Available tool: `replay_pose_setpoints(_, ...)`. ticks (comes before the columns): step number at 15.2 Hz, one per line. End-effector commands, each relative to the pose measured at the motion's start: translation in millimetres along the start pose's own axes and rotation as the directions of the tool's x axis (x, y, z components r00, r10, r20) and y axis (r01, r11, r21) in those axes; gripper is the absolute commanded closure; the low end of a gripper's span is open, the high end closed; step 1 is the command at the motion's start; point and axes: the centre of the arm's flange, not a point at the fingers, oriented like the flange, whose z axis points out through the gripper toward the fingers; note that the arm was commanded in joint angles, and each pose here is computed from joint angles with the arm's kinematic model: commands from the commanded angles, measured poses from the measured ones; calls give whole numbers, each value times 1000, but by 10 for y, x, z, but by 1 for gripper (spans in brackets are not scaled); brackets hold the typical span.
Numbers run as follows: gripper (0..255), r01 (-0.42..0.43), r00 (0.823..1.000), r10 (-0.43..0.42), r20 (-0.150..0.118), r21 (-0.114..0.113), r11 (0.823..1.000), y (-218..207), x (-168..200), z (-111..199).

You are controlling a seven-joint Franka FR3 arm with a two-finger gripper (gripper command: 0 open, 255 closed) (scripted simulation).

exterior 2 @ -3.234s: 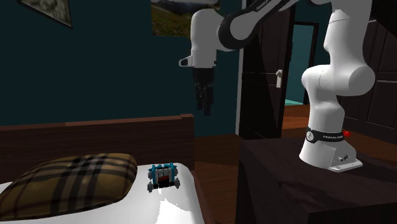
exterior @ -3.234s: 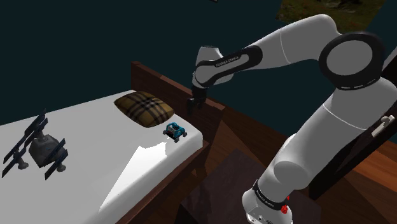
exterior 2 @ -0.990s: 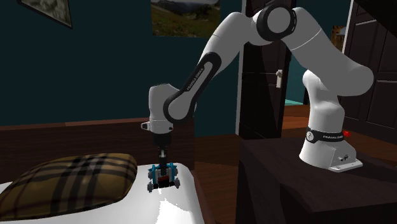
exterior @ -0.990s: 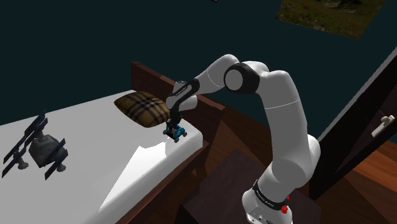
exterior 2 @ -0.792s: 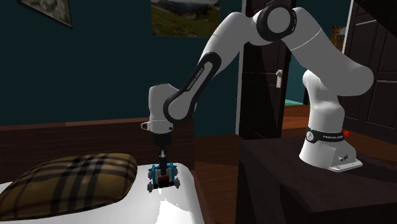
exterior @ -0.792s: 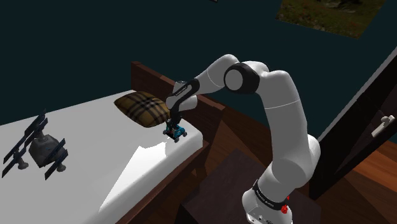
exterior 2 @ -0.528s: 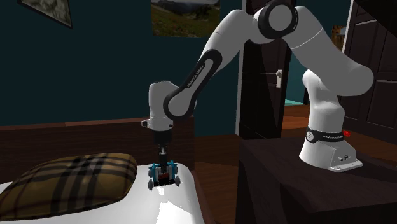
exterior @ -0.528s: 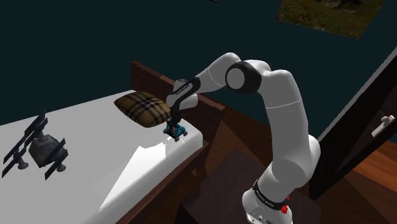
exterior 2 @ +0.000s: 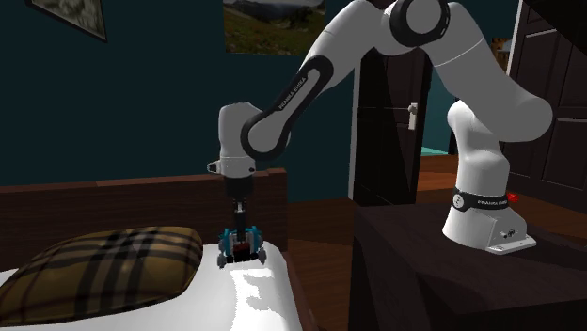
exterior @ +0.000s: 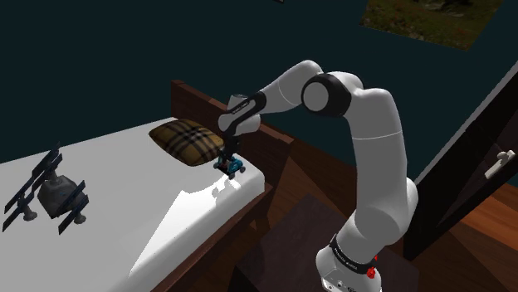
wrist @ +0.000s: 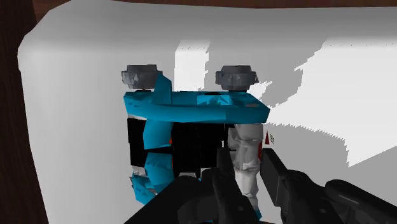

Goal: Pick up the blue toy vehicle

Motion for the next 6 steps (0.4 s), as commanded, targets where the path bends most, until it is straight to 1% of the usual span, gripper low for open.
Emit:
replay_pose_setpoints(1,255,0,1000,0,-1,0,1000,-22,-3,-110)
replay_pose_setpoints(4,255,0,1000,0,-1,0,1000,-31,-2,-268)
replay_pose_setpoints(6,255,0,1000,0,-1,0,1000,-31,-2,-276)
